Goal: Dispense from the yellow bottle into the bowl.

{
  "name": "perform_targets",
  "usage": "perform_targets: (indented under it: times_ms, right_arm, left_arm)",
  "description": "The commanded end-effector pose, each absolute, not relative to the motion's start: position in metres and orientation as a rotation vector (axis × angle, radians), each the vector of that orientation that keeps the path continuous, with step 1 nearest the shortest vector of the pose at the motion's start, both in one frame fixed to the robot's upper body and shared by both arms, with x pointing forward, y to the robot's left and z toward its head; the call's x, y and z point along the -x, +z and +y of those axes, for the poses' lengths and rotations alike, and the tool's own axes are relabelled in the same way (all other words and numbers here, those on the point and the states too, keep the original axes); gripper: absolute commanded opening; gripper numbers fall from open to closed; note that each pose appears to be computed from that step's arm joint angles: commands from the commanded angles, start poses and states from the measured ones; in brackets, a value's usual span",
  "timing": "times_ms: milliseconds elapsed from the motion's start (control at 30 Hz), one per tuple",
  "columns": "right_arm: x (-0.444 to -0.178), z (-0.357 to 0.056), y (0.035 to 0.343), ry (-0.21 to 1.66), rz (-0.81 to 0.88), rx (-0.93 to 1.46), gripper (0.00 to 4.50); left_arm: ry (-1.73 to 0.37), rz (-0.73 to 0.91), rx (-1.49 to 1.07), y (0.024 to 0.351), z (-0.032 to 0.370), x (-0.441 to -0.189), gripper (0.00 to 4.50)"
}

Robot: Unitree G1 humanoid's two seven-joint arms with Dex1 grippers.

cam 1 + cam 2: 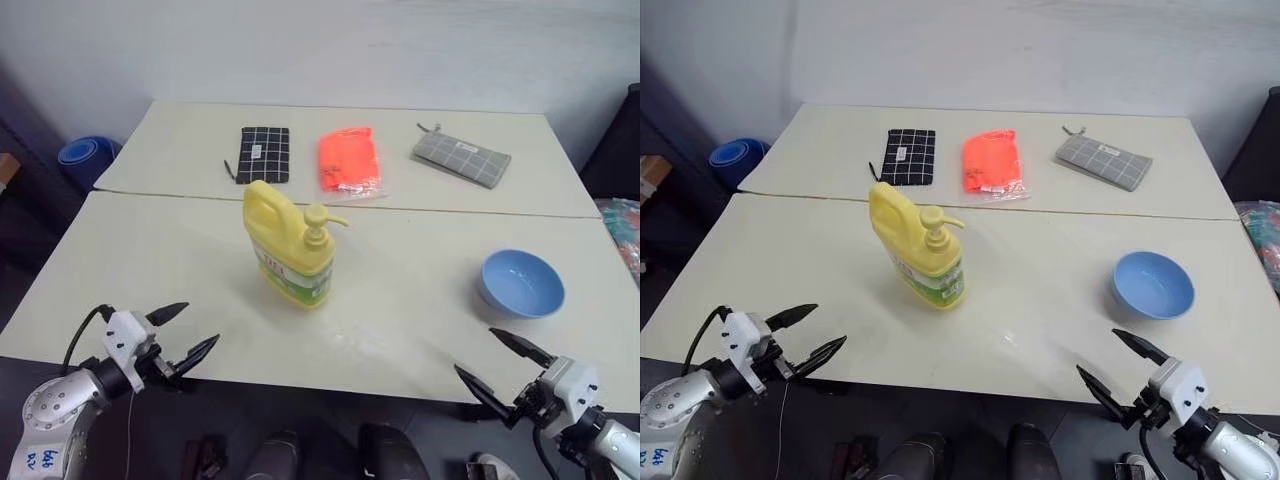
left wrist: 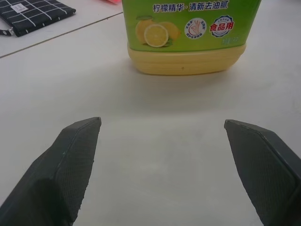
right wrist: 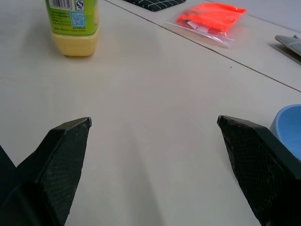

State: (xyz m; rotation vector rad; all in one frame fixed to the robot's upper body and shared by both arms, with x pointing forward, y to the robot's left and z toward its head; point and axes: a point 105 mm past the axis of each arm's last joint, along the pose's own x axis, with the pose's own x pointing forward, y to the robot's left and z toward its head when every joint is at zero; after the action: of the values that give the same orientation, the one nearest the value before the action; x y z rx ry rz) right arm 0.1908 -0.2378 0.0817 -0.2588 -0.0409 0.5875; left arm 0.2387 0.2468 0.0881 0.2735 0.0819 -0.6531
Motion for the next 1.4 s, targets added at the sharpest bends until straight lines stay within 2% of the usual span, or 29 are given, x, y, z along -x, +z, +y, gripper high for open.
perform_targets:
  times_ms: [33, 200, 367, 667, 767, 833, 867, 1300, 1400]
  right_arm:
    - [-0.191, -0.243, 0.086, 0.54, -0.065, 0.245, 4.5]
    - [-0.216, -0.254, 0.106, 0.455, -0.073, 0.192, 4.5]
    - [-0.258, -0.261, 0.098, 0.427, 0.056, 0.218, 4.5]
    - [-0.305, -0.273, 0.07, 0.355, 0.224, 0.279, 4.5]
    - [-0.319, -0.278, 0.072, 0.312, 0.209, 0.282, 3.81]
    - [-0.322, -0.278, 0.073, 0.314, 0.201, 0.289, 3.3]
    - [-0.323, -0.277, 0.075, 0.318, 0.189, 0.306, 3.25]
    - [-0.329, -0.271, 0.086, 0.363, 0.132, 0.426, 3.25]
    - [-0.328, -0.268, 0.092, 0.376, 0.132, 0.343, 3.25]
  left_arm:
    - [-0.718, 0.038, -0.313, 0.099, 0.233, -0.239, 4.46]
    - [-1.003, -0.022, -0.234, 0.131, 0.189, -0.233, 4.46]
    - [-1.119, -0.113, -0.038, 0.174, 0.15, -0.243, 4.46]
    - [-1.274, -0.055, 0.011, 0.185, 0.124, -0.226, 4.46]
    - [-1.296, -0.046, -0.001, 0.188, 0.123, -0.221, 4.5]
    - [-1.298, -0.047, -0.003, 0.189, 0.123, -0.22, 4.5]
    - [-1.297, -0.049, -0.006, 0.19, 0.123, -0.22, 4.5]
    - [-1.274, -0.066, -0.02, 0.191, 0.127, -0.222, 4.5]
    - [-1.274, -0.071, -0.019, 0.191, 0.127, -0.223, 4.5]
